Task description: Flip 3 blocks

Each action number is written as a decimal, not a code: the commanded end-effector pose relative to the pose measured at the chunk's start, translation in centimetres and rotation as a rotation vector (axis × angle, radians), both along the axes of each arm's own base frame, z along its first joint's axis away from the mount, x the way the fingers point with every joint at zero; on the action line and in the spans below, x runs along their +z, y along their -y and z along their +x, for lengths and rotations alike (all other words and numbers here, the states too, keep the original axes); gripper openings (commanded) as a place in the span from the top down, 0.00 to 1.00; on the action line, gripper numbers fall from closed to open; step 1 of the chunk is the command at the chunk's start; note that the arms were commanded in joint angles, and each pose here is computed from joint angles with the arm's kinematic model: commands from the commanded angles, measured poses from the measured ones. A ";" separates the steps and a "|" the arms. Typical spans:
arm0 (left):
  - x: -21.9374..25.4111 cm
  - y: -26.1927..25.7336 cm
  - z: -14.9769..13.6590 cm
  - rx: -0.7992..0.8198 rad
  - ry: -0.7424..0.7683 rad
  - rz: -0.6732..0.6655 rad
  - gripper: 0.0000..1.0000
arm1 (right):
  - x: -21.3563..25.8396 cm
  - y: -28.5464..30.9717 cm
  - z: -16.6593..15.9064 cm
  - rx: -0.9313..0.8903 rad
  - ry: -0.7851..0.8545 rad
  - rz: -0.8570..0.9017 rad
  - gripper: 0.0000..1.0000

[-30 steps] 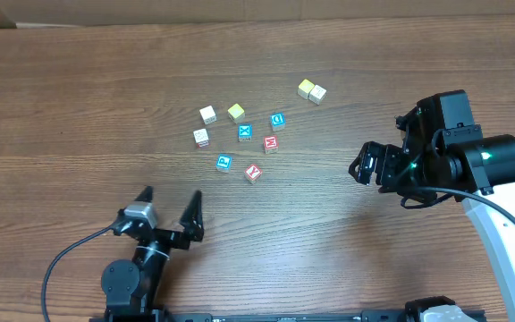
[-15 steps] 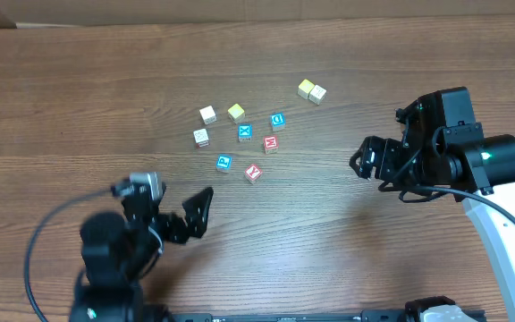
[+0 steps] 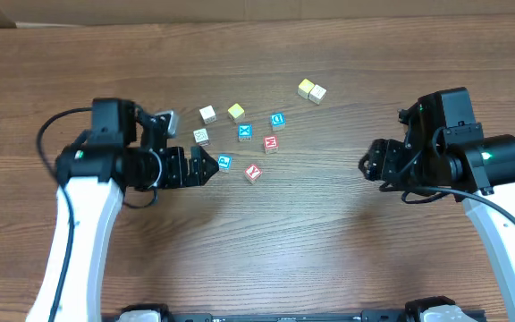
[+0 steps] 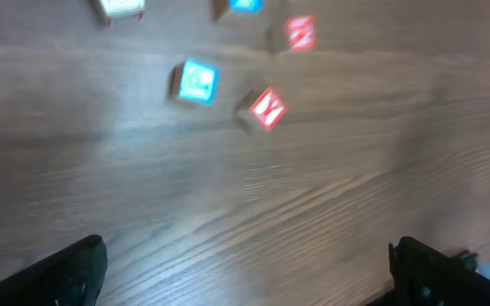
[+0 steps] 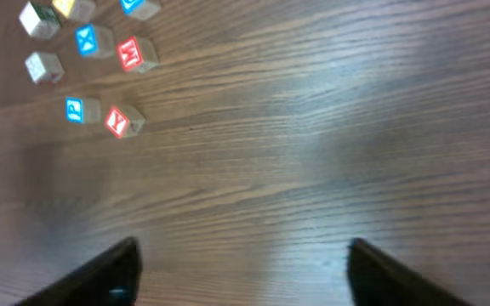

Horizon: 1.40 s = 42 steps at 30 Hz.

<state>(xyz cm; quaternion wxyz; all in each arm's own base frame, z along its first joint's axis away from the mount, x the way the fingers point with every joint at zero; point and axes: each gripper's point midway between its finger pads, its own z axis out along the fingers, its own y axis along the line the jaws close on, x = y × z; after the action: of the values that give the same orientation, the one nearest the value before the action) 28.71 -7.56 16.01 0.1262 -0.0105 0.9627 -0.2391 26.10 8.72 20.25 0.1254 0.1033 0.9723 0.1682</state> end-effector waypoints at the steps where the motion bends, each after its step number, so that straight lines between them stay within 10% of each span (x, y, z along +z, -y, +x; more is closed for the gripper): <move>1: -2.2 0.2 0.4 -0.050 -0.067 0.016 0.00 | 0.8 0.2 0.4 -0.001 0.027 -0.009 0.00; 5: -4.9 0.4 0.3 -0.055 -0.178 0.003 0.00 | 0.8 0.2 0.4 -0.001 0.026 -0.010 0.10; 13: -6.9 2.3 0.4 -0.180 -0.212 -0.113 0.00 | 0.8 0.1 0.2 0.047 0.035 -0.015 0.00; 22: -3.2 0.2 5.5 -0.159 -0.046 0.403 0.00 | -0.9 -0.3 0.0 0.072 -0.025 -0.005 0.00; 30: -1.0 5.1 6.5 -0.310 0.086 0.408 0.00 | -4.2 -0.5 0.2 0.069 -0.077 0.000 0.07; 37: -3.2 3.9 7.5 -0.260 0.020 0.399 0.61 | -6.9 -0.8 -1.2 0.024 -0.159 0.032 0.25; 42: -6.1 1.2 7.8 0.043 -0.141 0.444 0.74 | -11.6 2.0 -3.8 -0.275 -0.306 -0.105 0.32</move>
<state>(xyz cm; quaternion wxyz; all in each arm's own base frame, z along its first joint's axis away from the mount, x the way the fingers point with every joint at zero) 36.05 -10.17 10.94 0.0752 0.0792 0.9931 -0.0437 23.14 8.06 10.28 0.0057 0.1779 0.9755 0.1293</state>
